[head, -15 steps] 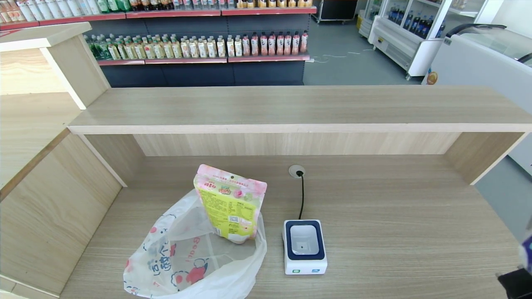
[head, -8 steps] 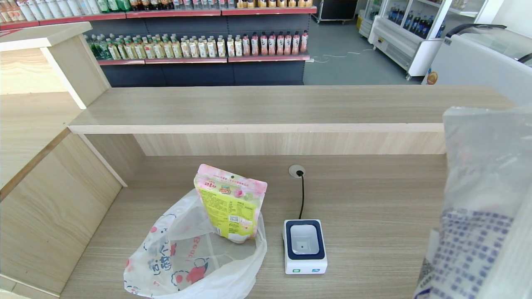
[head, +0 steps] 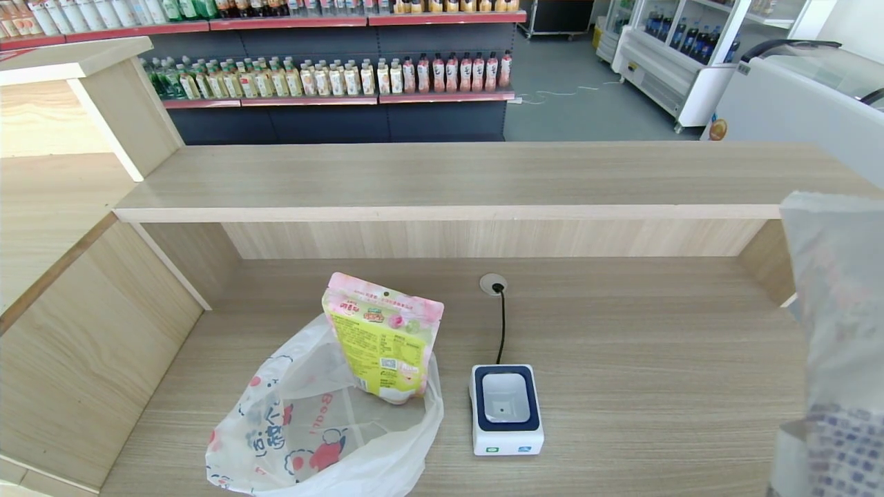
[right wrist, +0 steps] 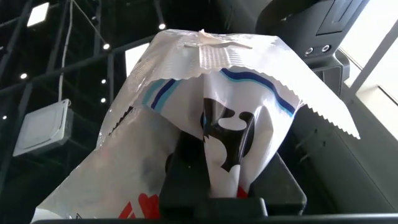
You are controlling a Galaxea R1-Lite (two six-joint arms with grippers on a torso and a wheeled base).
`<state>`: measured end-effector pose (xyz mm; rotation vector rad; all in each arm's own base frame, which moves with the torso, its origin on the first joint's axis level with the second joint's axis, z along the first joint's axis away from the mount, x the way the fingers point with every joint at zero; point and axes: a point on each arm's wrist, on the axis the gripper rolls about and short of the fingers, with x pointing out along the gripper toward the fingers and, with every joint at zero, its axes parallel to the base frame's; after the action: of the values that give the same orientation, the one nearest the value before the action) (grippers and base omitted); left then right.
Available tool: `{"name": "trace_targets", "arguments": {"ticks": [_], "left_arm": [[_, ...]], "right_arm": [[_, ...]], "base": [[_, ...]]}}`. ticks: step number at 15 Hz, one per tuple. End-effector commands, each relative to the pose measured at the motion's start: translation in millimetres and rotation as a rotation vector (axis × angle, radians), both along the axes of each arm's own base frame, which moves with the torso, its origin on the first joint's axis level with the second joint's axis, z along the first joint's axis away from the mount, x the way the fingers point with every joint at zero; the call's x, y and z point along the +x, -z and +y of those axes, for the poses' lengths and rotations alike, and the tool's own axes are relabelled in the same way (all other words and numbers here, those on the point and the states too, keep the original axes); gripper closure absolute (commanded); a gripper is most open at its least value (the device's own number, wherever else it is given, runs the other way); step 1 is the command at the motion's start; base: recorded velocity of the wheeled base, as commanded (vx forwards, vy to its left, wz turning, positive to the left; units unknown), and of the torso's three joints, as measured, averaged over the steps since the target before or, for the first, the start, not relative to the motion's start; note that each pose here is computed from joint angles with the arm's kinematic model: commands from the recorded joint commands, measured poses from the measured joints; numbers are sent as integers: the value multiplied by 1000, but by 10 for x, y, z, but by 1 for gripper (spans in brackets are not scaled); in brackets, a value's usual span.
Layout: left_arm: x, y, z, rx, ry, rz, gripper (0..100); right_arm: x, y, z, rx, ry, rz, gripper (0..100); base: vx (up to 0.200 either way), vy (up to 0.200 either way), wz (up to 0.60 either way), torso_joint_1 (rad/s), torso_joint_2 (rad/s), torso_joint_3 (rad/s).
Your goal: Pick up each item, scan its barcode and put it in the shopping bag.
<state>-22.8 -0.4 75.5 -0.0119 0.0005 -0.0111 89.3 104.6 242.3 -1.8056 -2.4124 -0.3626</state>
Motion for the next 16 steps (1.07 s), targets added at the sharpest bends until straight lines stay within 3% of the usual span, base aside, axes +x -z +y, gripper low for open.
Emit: {"name": "trace_targets", "arguments": {"ticks": [1,11,13,15,16], "left_arm": [[0,0,0,0,0,0,0],[0,0,0,0,0,0,0],[0,0,0,0,0,0,0],[0,0,0,0,0,0,0],[0,0,0,0,0,0,0]], "right_arm": [[-61,-42,-72,34,20,-63,100],[-138,-93,-242,32,63,-64,100],[-109,-180,-242,17,53,78,100],[-43,-224,-290,72,170,347,100],[-11,-212,-322,111,231,538,100]], "base": [[0,0,0,0,0,0],[0,0,0,0,0,0],[0,0,0,0,0,0],[0,0,0,0,0,0],[0,0,0,0,0,0]]}}
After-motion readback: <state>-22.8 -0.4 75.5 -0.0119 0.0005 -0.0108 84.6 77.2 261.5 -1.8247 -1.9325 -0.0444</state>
